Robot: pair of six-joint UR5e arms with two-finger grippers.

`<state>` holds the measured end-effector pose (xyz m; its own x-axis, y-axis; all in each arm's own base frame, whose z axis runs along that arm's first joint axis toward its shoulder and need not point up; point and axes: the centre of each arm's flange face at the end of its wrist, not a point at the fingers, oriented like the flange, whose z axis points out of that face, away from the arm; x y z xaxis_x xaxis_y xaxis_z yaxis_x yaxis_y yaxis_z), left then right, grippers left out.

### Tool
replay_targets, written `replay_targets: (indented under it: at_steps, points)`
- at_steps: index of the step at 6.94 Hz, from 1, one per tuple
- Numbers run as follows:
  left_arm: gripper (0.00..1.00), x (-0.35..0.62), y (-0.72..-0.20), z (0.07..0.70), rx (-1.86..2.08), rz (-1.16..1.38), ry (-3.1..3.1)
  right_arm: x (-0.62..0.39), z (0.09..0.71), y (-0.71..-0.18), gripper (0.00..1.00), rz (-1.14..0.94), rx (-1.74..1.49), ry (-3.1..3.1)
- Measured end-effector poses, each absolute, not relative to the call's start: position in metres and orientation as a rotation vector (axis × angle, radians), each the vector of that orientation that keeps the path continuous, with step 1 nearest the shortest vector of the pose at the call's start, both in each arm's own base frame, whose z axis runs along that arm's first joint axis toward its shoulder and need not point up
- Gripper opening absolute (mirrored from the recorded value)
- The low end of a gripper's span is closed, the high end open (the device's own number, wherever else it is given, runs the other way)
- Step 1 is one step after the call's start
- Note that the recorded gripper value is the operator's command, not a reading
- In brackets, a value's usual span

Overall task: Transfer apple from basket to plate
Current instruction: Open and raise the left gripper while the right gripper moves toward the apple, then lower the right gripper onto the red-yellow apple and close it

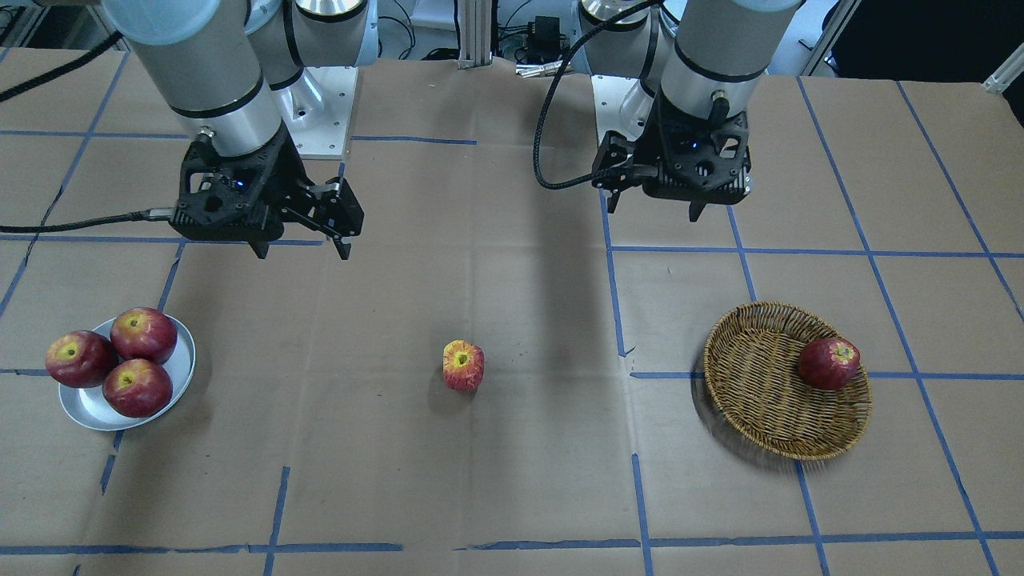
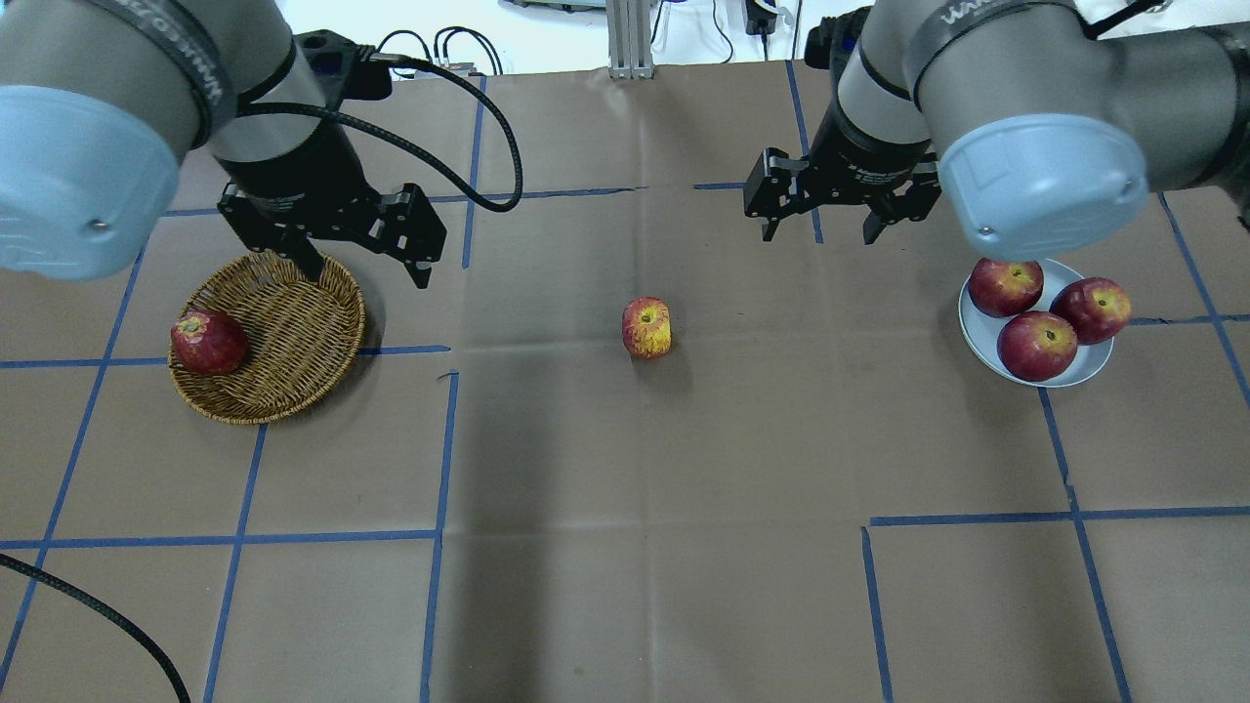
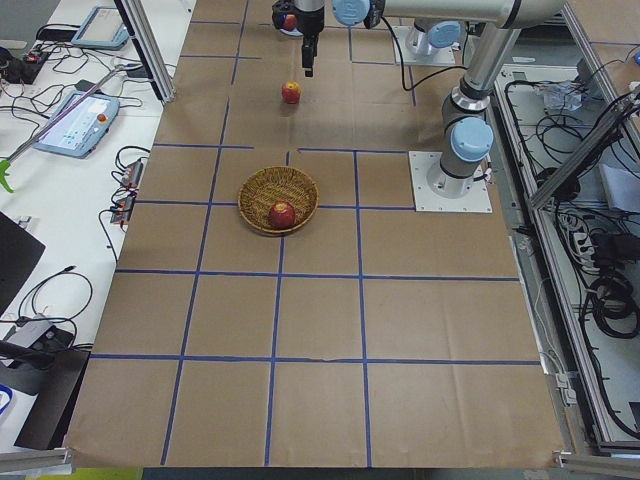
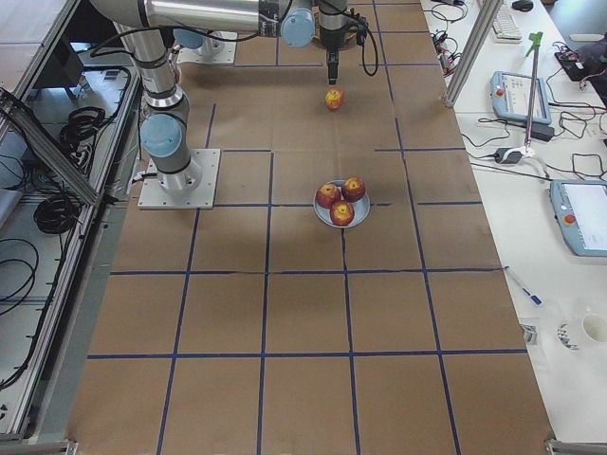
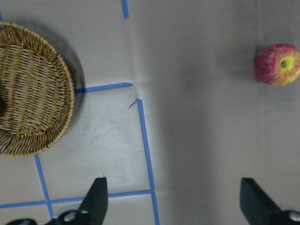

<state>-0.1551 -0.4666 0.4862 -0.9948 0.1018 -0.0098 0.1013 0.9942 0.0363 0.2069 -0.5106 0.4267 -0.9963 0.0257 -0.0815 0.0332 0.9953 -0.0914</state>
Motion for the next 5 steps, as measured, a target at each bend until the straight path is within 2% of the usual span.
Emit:
replay_targets:
  at_steps: [2,5]
  points:
    - [0.99,-0.131,-0.453,0.509,0.128,0.009,3.131,0.253,0.402,-0.522,1.0,-0.167,0.062,3.046]
    - [0.99,-0.099,-0.456,0.504,0.113,0.016,3.134,0.335,0.354,-0.531,1.0,-0.171,0.084,3.111]
